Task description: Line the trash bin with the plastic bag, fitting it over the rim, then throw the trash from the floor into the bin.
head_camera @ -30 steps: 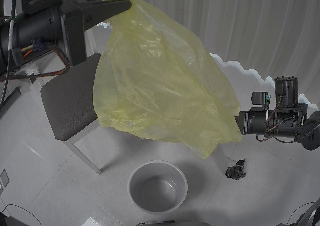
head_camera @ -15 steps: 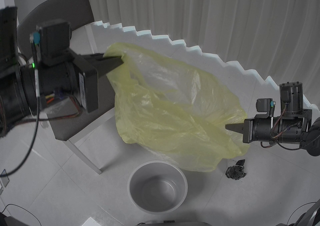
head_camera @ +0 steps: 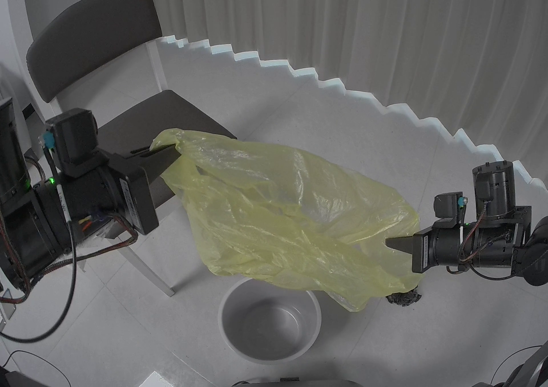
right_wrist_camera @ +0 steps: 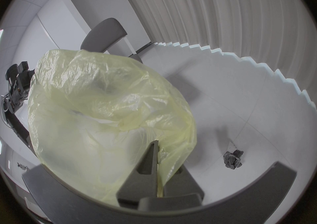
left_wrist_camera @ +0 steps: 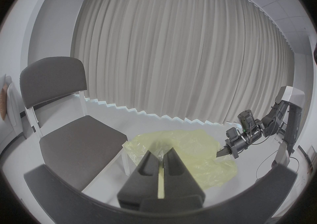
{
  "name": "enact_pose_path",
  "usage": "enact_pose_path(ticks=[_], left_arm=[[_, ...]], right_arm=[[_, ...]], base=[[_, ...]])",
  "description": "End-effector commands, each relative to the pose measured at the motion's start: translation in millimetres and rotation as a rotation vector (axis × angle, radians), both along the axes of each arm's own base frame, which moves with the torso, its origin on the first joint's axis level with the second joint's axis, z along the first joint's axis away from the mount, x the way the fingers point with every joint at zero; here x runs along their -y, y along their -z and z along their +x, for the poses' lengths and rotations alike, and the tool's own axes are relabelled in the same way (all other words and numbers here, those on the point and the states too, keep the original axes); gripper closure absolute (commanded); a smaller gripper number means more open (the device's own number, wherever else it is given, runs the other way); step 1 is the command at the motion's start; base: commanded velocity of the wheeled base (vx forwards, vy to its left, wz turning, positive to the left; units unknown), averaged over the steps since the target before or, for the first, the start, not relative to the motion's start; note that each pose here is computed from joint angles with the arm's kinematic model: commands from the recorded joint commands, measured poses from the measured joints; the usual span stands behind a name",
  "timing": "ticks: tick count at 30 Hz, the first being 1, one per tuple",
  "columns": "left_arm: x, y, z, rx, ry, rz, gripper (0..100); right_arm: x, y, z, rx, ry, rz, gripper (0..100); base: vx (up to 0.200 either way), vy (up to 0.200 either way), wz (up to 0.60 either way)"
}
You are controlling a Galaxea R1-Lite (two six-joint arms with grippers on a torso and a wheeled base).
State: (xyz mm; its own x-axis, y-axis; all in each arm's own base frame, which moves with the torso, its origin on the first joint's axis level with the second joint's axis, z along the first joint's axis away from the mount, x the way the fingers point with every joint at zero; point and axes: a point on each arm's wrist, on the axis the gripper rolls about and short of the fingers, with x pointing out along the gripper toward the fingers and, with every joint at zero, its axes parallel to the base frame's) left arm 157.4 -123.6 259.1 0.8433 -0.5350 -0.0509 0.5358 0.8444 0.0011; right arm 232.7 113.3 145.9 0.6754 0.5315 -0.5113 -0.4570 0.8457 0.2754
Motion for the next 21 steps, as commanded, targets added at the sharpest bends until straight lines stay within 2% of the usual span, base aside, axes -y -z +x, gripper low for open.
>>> enact_pose_path(ticks=[1,5,12,16,18,19,21], left_arm=[[-8,-5,-3,0.020,-0.006,-0.026,100],[-9,-5,-3,0.008,-0.010,-0.046,100],[-9,3,0,-0.032,-0.027,-0.049,100],[-10,23,11,-0.105,-0.074,-0.020,100],[-10,24,12,-0.108,-0.076,-0.017,100],[-6,40,29,-0.157,-0.126,-0.023,100],[-1,45,39,-0.163,-0.150,-0.066,100]], right_arm=[[-4,0,-3,0.001,-0.013,-0.003,100],[-3,-1,-3,0.006,-0.011,0.000,100],[-5,-1,1,0.006,-0.012,-0.002,100],[-7,2,7,-0.002,-0.010,-0.007,100],[-7,2,8,-0.002,-0.010,-0.007,100],[-9,12,17,-0.029,-0.005,-0.024,100],[-10,18,21,-0.043,-0.001,-0.033,100]], base=[[-0.200,0.000,0.00],[-0.200,0.000,0.00],[0.000,0.000,0.00],[0.000,0.000,0.00],[0.000,0.000,0.00],[0.000,0.000,0.00],[0.000,0.000,0.00]])
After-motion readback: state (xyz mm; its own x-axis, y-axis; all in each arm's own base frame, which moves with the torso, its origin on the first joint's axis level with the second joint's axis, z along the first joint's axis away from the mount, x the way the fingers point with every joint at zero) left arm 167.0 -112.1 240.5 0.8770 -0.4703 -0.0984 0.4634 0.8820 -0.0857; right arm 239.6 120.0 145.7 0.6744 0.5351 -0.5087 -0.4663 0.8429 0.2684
